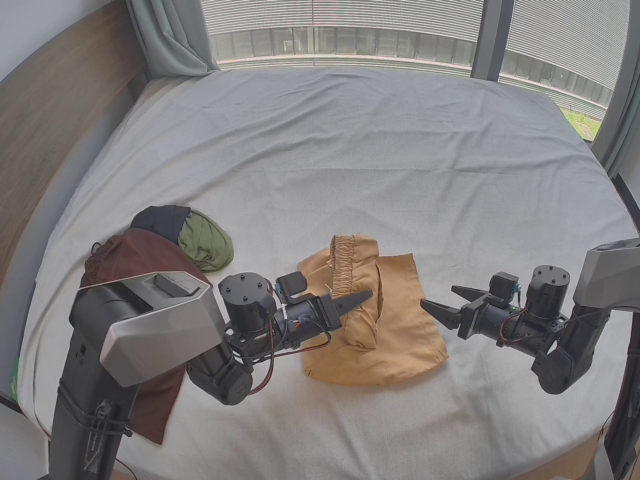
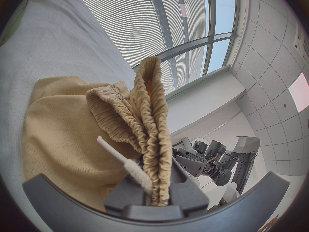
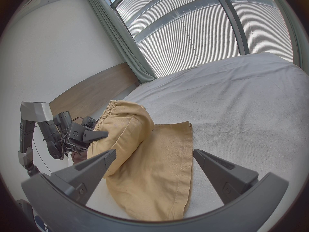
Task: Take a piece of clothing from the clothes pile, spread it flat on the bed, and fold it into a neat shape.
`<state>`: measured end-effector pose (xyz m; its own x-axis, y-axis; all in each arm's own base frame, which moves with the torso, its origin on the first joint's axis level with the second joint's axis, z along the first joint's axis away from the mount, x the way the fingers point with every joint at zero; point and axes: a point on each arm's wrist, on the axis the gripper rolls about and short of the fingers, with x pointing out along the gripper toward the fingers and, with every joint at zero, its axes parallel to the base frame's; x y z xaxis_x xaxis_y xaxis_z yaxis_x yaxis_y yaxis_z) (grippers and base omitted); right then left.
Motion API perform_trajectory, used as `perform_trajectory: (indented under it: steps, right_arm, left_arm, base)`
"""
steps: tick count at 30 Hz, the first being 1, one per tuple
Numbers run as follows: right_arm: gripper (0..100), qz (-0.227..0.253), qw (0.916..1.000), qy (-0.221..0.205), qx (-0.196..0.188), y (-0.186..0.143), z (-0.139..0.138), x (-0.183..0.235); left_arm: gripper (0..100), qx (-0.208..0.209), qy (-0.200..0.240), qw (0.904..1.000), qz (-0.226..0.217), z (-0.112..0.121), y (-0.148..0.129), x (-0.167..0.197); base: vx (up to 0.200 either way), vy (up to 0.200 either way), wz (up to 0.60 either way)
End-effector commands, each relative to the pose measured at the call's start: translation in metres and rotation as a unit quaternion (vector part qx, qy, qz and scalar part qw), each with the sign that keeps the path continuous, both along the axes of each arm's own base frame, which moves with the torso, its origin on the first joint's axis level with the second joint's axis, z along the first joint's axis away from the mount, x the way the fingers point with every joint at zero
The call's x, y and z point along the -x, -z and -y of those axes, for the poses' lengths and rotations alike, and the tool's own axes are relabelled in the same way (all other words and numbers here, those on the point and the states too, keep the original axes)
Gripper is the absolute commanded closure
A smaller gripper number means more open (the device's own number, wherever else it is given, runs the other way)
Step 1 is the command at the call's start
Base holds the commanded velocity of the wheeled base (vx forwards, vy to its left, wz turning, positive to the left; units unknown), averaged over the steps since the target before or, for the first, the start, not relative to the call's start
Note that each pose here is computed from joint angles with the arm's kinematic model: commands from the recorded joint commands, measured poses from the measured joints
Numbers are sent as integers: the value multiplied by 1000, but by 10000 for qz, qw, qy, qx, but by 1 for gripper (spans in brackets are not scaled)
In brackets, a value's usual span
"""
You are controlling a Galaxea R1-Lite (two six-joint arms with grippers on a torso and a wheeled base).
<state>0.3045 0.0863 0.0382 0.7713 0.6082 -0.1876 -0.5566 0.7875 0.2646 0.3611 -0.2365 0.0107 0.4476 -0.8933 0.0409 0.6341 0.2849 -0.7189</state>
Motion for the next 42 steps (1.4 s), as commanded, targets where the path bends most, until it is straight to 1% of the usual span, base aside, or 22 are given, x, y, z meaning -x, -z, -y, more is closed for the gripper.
perform_trajectory:
  steps: [1, 4, 5, 23, 26, 29, 31, 36, 37, 42]
  right_arm:
    - [0, 12, 10000, -7, -1, 0, 0, 0]
    - [0, 41, 10000, -15, -9, -1, -1, -1]
    - [0, 41, 10000, -15, -9, -1, -1, -1]
    - [0, 7, 10000, -64, 16, 2, -4, -1]
    - [0, -10, 10000, -92, 6, 2, -6, 0]
    - [0, -5, 9998, -189, -10, 2, -13, 1]
    - [0, -65, 9997, -238, -93, 2, -17, 2]
    - [0, -316, 9980, -299, -449, -1, -25, 6]
    - [0, -399, 9971, -309, -574, -2, -28, 6]
    - [0, -614, 9941, -412, -797, -2, -37, 10]
  left_arm:
    - [100, 3, -14, 10000, 4, 0, 1, -1]
    - [100, -17, -14, 10000, -29, 0, 2, -1]
    - [0, -17, -14, 10000, -29, 0, 2, -1]
    - [0, -19, -77, 10000, 37, -1, 0, 0]
    - [0, -71, -181, 9998, 110, -3, 1, -1]
    - [0, -210, -239, 9993, 187, -8, 3, 1]
    - [0, -279, -271, 9990, 229, -11, 3, 2]
    - [0, -394, -413, 9976, 387, -26, -5, 2]
    - [0, -396, -508, 9969, 462, -32, -11, 0]
    - [0, -424, -677, 9948, 635, -51, -29, 2]
  base:
    - [0, 0, 0]
    - [0, 0, 0]
    - [0, 0, 0]
    - [0, 0, 0]
    - [0, 0, 0]
    - [0, 0, 0]
    - [0, 0, 0]
    - [0, 0, 0]
    - [0, 0, 0]
    - [0, 0, 0]
